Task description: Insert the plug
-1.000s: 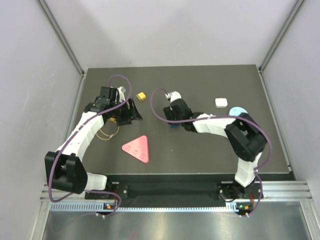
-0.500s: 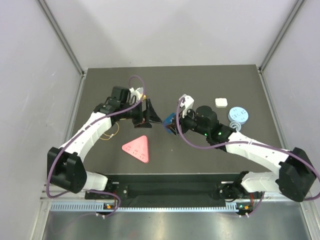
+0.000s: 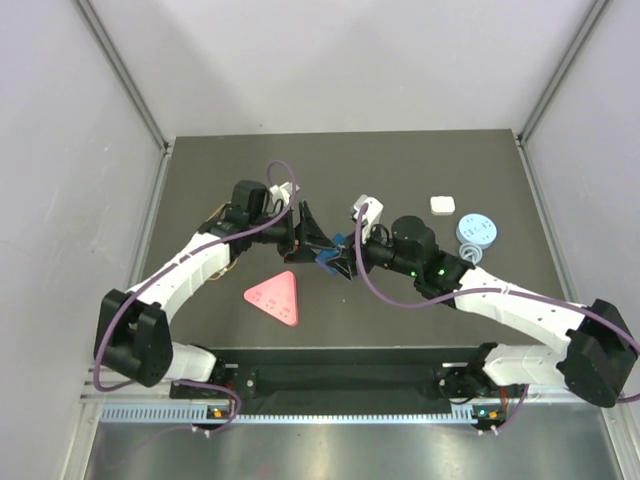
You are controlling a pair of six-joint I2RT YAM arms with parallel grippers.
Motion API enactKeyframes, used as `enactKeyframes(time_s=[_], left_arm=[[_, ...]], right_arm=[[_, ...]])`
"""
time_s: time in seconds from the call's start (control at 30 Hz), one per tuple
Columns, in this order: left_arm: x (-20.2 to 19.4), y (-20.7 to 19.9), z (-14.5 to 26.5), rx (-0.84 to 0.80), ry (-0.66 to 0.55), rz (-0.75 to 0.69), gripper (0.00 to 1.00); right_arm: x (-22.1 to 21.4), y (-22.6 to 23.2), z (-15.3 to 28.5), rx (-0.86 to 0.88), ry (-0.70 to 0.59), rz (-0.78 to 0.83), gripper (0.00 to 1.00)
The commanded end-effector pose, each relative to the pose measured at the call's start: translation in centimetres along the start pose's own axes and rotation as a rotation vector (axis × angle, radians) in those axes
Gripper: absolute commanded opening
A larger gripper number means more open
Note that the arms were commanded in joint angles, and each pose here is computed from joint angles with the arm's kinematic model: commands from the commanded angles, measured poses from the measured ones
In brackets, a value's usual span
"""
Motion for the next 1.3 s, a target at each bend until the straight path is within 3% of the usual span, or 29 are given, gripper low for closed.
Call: enactKeyframes(time_s=[0.0, 0.07, 0.1, 0.13, 0.17, 0.2, 0.23, 0.27, 0.3, 0.33, 0.37, 0.4, 0.67, 0.93, 1.27], left_arm=[[-0.1, -1.0, -0.4, -0.078, 0.006, -0.017, 0.81], [-0.6, -1.0, -0.6, -0.102, 0.018, 0.016, 0.7], [-0.2, -1.6, -0.6, -0.139, -0.001, -0.003, 0.62], [-0.2, -1.9, -0.6, -0.156, 0.0, 0.046, 0.35], [-0.5, -1.7, -0.7, -0.17, 0.01, 0.067, 0.21], [-0.3, -2.2, -0.6, -0.207, -0.001, 0.052, 0.07], [-0.3, -2.5, -0.6, -0.217, 0.008, 0.107, 0.0], [-0.4, -2.4, -0.7, -0.231, 0.011, 0.129, 0.0], [-0.5, -2.7, -0.5, -0.259, 0.026, 0.144, 0.0], [-0.2, -4.3, -0.1, -0.334, 0.017, 0.154, 0.0], [-0.5, -4.2, 0.0, -0.359, 0.023, 0.18, 0.0], [-0.5, -4.7, 0.4, -0.391, 0.019, 0.193, 0.0], [-0.7, -9.0, 3.2, -0.642, 0.02, 0.251, 0.0], [-1.2, -10.0, 4.1, -0.729, 0.051, 0.298, 0.0], [-1.6, -10.3, 3.8, -0.79, 0.109, 0.312, 0.0]], right_arm=[[4.0, 0.9, 0.6, 0.031, -0.157, 0.025, 0.0], [4.0, 0.9, 0.4, 0.033, -0.153, 0.016, 0.01], [3.9, 0.9, 0.3, 0.035, -0.147, 0.011, 0.07], [3.9, 1.0, 0.2, 0.036, -0.144, 0.008, 0.14], [4.1, 0.9, 0.2, 0.035, -0.146, 0.007, 0.2], [4.3, 0.9, 0.2, 0.034, -0.155, 0.007, 0.36], [4.4, 0.8, 0.2, 0.027, -0.165, -0.001, 0.46], [4.3, 0.6, 0.3, 0.003, -0.173, -0.007, 0.53], [4.4, 0.4, 0.3, -0.012, -0.182, -0.015, 0.7], [4.9, 0.2, 0.5, -0.028, -0.217, -0.029, 0.79], [4.4, 0.1, 0.6, -0.039, -0.217, -0.04, 0.95], [4.4, -0.2, 0.7, -0.048, -0.229, -0.043, 1.0], [5.1, -0.8, 2.5, -0.086, -0.365, -0.01, 0.99], [8.0, -2.0, 3.4, -0.09, -0.462, 0.021, 0.96], [11.4, -2.2, 3.7, -0.078, -0.542, 0.048, 0.7]])
Point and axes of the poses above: each gripper's point midway between its finger pads, its own z axis back along the fingers, its own y axis along the line the jaws close on, x = y × z, the point moved 5 cm from there along z, back along the fingers, and after that the axes turned 7 degrees about z, right-handed, at the moved point
